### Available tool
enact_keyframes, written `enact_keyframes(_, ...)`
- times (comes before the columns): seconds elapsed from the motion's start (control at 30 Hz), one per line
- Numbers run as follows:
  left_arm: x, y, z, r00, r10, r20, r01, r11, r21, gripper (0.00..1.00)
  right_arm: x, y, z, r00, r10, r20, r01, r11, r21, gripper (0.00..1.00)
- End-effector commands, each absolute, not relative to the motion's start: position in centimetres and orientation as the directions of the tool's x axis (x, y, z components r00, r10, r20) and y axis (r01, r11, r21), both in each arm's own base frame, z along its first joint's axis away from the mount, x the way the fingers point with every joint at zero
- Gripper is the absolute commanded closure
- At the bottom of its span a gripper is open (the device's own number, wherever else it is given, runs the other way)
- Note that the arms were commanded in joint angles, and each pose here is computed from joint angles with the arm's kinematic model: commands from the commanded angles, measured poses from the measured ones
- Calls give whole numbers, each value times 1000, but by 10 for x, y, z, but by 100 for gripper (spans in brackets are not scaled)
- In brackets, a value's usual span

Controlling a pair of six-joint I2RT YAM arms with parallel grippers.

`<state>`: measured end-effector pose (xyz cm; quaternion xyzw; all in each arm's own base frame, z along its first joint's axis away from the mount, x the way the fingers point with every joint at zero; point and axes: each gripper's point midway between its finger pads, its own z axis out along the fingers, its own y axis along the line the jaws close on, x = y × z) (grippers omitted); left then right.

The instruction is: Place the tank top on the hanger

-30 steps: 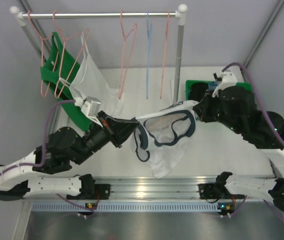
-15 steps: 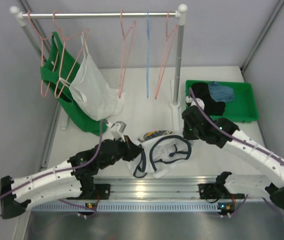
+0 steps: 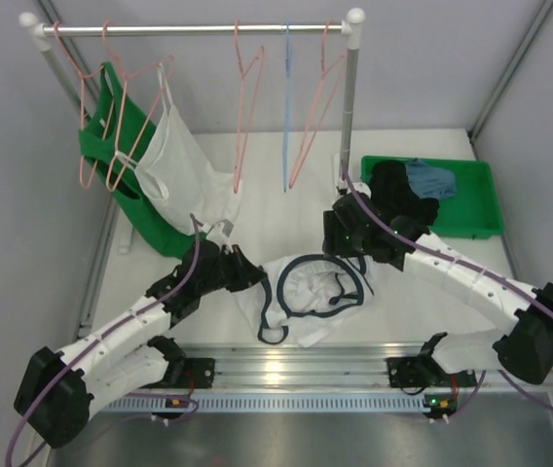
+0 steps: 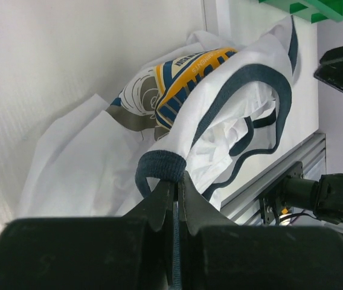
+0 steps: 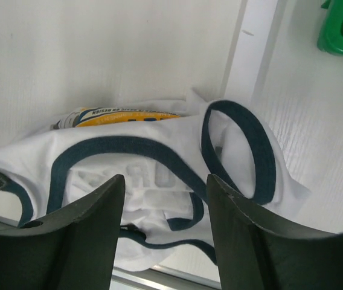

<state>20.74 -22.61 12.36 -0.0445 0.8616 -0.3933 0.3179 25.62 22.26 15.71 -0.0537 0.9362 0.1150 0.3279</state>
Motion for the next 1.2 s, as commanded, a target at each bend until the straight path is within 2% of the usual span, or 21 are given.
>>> enact_keyframes(0.0, 212, -231, 140, -770, -331, -545, 241, 640, -729, 100, 256, 214, 190, -708, 42, -705, -185, 952, 242, 44)
enact_keyframes(0.2, 211, -225, 143, -775, -321, -545, 231, 658, -716, 100, 223, 178, 157, -741, 52, -670, -128, 968, 216, 52)
enact_keyframes(0.57, 211, -229, 147, -784, -294, -547, 248, 660, -709, 100, 209, 171, 111, -785, 53, -617, -99, 973, 210, 56)
enact_keyframes(0.67, 212, -228, 145, -787, -293, -543, 243, 661, -709, 100, 210, 173, 105, -791, 41, -610, -103, 974, 200, 62)
enact_keyframes(0.73, 212, -228, 146, -785, -294, -545, 245, 660, -710, 100, 210, 174, 105, -792, 41, -609, -109, 972, 206, 74)
enact_keyframes(0.9, 213, -228, 145, -785, -291, -546, 247, 661, -708, 100, 207, 181, 108, -795, 27, -605, -132, 967, 216, 93)
enact_keyframes(1.0, 213, -227, 144, -786, -288, -547, 246, 666, -704, 100, 200, 195, 118, -791, 12, -612, -171, 956, 239, 98)
enact_keyframes(1.17, 215, -226, 144, -785, -285, -550, 247, 670, -700, 100, 181, 232, 121, -796, -38, -604, -253, 927, 277, 99)
